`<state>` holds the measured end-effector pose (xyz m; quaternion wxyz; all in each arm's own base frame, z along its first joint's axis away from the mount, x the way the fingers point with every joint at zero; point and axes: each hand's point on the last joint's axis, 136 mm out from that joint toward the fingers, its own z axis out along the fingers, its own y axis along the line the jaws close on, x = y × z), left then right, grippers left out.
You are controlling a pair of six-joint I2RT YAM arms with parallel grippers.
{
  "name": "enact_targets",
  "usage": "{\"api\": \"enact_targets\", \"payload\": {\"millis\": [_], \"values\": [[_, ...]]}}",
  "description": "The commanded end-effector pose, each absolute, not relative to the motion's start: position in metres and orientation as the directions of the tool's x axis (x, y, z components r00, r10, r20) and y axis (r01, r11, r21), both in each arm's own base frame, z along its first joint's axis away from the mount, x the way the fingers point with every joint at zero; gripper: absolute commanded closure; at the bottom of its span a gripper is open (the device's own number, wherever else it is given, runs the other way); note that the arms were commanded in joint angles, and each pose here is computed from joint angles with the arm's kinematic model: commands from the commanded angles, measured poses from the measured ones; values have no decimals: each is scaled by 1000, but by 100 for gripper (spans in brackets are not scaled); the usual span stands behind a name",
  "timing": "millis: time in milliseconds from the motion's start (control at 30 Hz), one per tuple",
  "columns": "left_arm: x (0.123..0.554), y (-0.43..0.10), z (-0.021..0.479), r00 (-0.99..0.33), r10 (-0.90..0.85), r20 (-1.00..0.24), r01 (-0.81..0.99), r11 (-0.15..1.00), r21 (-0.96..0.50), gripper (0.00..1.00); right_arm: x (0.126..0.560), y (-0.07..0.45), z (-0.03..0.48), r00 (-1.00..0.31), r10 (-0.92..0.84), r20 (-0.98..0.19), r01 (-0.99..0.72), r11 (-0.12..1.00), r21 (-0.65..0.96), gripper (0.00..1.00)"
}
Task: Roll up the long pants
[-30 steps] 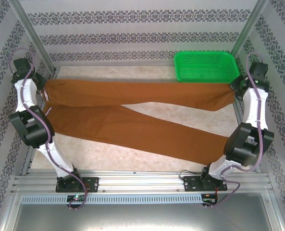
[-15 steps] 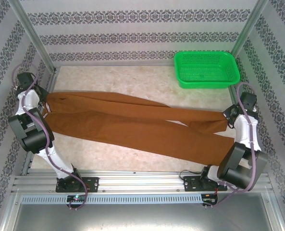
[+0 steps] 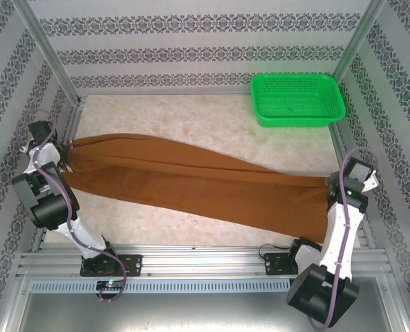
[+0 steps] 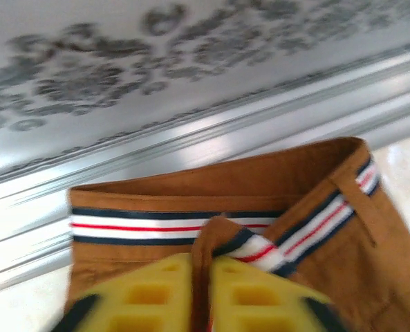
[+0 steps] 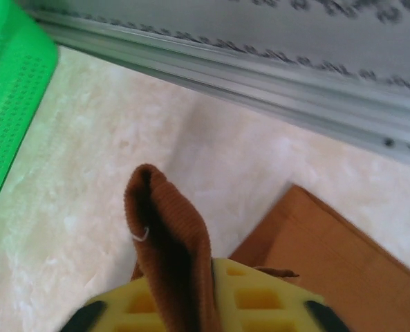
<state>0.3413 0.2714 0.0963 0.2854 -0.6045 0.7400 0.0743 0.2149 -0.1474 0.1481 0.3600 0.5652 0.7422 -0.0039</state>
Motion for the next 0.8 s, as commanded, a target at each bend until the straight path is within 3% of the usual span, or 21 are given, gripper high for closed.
{"api": "enact_targets", "payload": {"millis": [0,33,67,167,333,400,533,633,767], "values": [[314,308,122,107,-787,-607,-957,84,-278,63,194,-155,139,-18,844,-536,882,266,390,49],[310,309,123,128,-786,-605,-956,65,-287,59,191,-153,138,-12,846,-534,882,260,393,31],[302,309,124,163,-780,-604,-954,31,-297,56,187,-153,139,-1,840,-542,885,253,391,22],[289,309,138,258,-736,-625,-931,-16,-366,53,176,-156,149,41,805,-592,881,251,402,9],[293,310,163,295,-725,-622,-910,-13,-415,49,182,-163,170,51,787,-615,874,262,409,6],[296,311,174,313,-721,-619,-898,-13,-440,39,188,-163,176,55,793,-607,863,268,428,6],[306,306,199,287,-749,-597,-886,28,-462,40,194,-163,188,70,792,-607,840,282,464,6],[334,281,209,193,-794,-577,-839,171,-516,43,215,-160,195,12,800,-600,801,352,484,5],[366,226,208,-48,-799,-600,-782,403,-475,42,261,-151,197,-208,804,-558,747,498,440,3]]}}
